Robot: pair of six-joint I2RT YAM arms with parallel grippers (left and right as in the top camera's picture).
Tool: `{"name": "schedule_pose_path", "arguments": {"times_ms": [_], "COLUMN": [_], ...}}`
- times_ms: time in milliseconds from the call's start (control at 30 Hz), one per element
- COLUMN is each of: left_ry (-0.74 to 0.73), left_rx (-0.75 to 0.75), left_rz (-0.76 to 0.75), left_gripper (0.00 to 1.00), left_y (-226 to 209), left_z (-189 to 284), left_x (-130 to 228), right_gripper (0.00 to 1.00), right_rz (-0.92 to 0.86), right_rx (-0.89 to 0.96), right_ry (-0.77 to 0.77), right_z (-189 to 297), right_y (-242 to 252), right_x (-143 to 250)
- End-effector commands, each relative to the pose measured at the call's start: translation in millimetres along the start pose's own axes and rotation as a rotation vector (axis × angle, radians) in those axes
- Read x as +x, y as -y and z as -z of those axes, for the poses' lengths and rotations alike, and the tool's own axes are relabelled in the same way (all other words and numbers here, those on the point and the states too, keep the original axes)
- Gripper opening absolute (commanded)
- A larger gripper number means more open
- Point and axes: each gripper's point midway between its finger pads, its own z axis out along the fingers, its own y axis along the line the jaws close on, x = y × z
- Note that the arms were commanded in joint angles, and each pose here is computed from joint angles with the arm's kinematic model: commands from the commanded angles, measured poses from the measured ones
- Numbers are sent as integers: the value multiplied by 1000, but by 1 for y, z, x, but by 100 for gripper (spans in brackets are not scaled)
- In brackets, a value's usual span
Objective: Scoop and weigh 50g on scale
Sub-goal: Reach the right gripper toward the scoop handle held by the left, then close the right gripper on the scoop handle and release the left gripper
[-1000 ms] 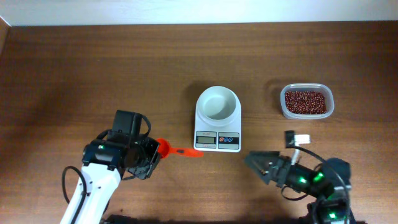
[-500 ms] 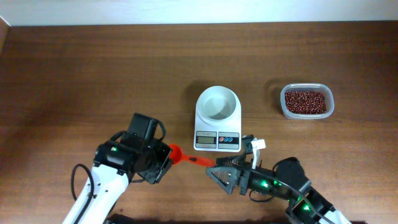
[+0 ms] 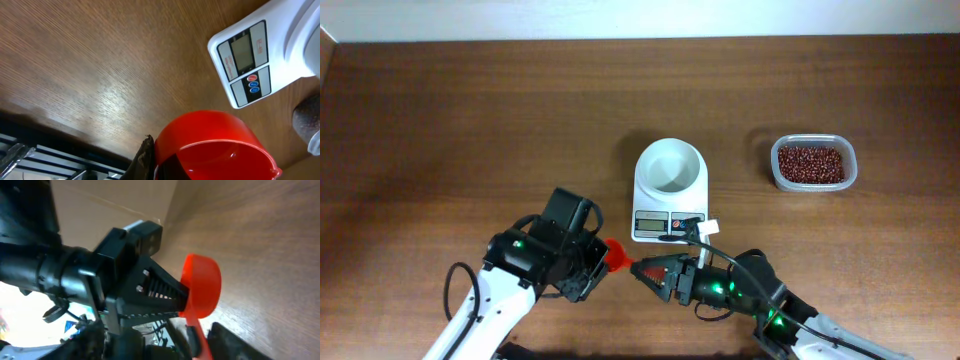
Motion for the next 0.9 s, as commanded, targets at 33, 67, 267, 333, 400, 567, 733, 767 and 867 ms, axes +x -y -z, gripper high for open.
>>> {"name": "schedule_pose_path", "arguments": {"times_ms": [33, 67, 267, 333, 400, 567, 733, 767, 867], "left_ry": [0, 0, -5, -5, -6, -9, -9, -9, -10], "left_rx": [33, 38, 47, 47, 46, 32, 18, 18, 17], "left_rz": [-27, -35, -59, -59, -59, -55, -50, -50, -50], "left_gripper": [0, 0, 0, 0, 0, 0, 0, 0, 0], "left_y": [11, 12, 16, 15, 15, 12, 8, 8, 8], "left_z": [0, 0, -1, -1, -1, -1, -1, -1, -1], "left_x": [5, 6, 11, 11, 11, 11, 12, 12, 12], "right_gripper": [54, 52, 36, 34, 34, 34, 35, 35, 35], "right_rz": [-11, -11, -11, -11, -11, -13, -13, -13, -20], "right_rx": [5, 6, 6, 7, 13, 33, 35, 36, 55], "right_ry": [-17, -17, -16, -14, -1, 25, 28, 28, 30], "right_z": [-5, -5, -5, -5, -5, -5, -5, -5, -5], "right_y": [1, 1, 1, 1, 2, 6, 7, 7, 12], "right_x": [5, 5, 5, 5, 2, -2, -2, -2, -2]}}
